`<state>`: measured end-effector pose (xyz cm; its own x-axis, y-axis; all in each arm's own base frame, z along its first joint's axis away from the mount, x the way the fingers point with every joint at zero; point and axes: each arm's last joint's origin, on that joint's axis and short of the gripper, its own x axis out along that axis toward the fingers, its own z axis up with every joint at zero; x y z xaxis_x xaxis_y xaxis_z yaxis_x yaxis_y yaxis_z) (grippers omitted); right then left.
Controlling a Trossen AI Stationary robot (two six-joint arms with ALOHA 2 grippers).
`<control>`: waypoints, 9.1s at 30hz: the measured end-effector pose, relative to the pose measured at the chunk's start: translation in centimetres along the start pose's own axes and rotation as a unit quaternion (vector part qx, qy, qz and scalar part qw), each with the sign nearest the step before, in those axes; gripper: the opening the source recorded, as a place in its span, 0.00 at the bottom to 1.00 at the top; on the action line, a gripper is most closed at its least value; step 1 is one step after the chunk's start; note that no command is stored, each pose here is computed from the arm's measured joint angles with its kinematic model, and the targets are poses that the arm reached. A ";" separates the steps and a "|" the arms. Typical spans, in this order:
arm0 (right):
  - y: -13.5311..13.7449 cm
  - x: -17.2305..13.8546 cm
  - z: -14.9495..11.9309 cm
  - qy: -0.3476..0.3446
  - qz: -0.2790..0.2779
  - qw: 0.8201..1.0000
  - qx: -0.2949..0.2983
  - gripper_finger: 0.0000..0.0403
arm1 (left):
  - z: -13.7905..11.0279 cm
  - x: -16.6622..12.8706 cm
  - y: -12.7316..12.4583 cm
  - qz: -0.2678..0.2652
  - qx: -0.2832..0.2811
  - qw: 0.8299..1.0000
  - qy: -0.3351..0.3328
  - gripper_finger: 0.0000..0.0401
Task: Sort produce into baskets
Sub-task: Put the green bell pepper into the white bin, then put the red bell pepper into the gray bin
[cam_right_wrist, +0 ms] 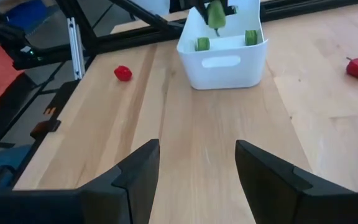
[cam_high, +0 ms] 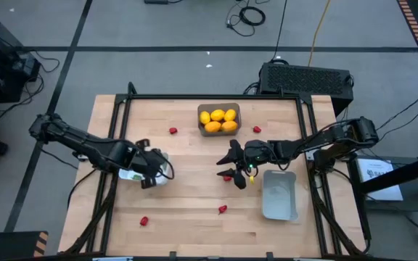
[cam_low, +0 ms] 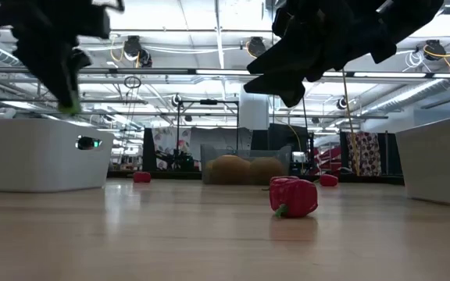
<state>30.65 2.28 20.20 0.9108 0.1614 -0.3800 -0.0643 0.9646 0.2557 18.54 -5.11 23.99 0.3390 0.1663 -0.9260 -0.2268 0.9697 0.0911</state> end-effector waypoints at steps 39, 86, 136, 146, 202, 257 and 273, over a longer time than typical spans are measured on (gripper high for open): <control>2.0 -0.1 -3.1 0.107 -0.100 0.986 -0.084 0.50 | 5.8 -1.0 -2.4 -0.014 0.072 0.932 -0.354 0.59; 2.6 5.3 -2.8 0.252 -0.223 0.938 0.078 0.50 | 4.9 0.8 0.9 0.108 -0.051 0.854 -0.506 0.59; 3.0 8.6 -7.2 0.157 -0.353 0.883 0.268 0.49 | 4.6 1.4 0.9 0.100 -0.057 0.869 -0.482 0.58; 3.6 7.4 -5.5 0.177 -0.311 0.903 0.237 0.26 | 4.6 1.5 0.9 0.102 -0.054 0.870 -0.479 0.58; 11.4 -9.2 -2.6 0.360 -0.322 0.855 0.190 0.52 | 4.3 1.9 0.8 0.086 -0.059 0.880 -0.463 0.58; 9.9 8.8 -8.3 0.278 0.014 0.943 -0.183 0.51 | 4.2 2.1 0.8 0.088 -0.050 0.887 -0.450 0.58; 12.2 6.4 -1.5 0.362 -0.017 0.914 -0.180 0.19 | 3.1 3.0 1.1 0.122 -0.018 0.913 -0.389 0.58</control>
<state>35.04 15.39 19.55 0.4146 0.0993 -0.9046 -0.2901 0.9566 -0.0279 22.19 -3.01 22.43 0.8174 0.4667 -0.3378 -0.4072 0.8828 0.2344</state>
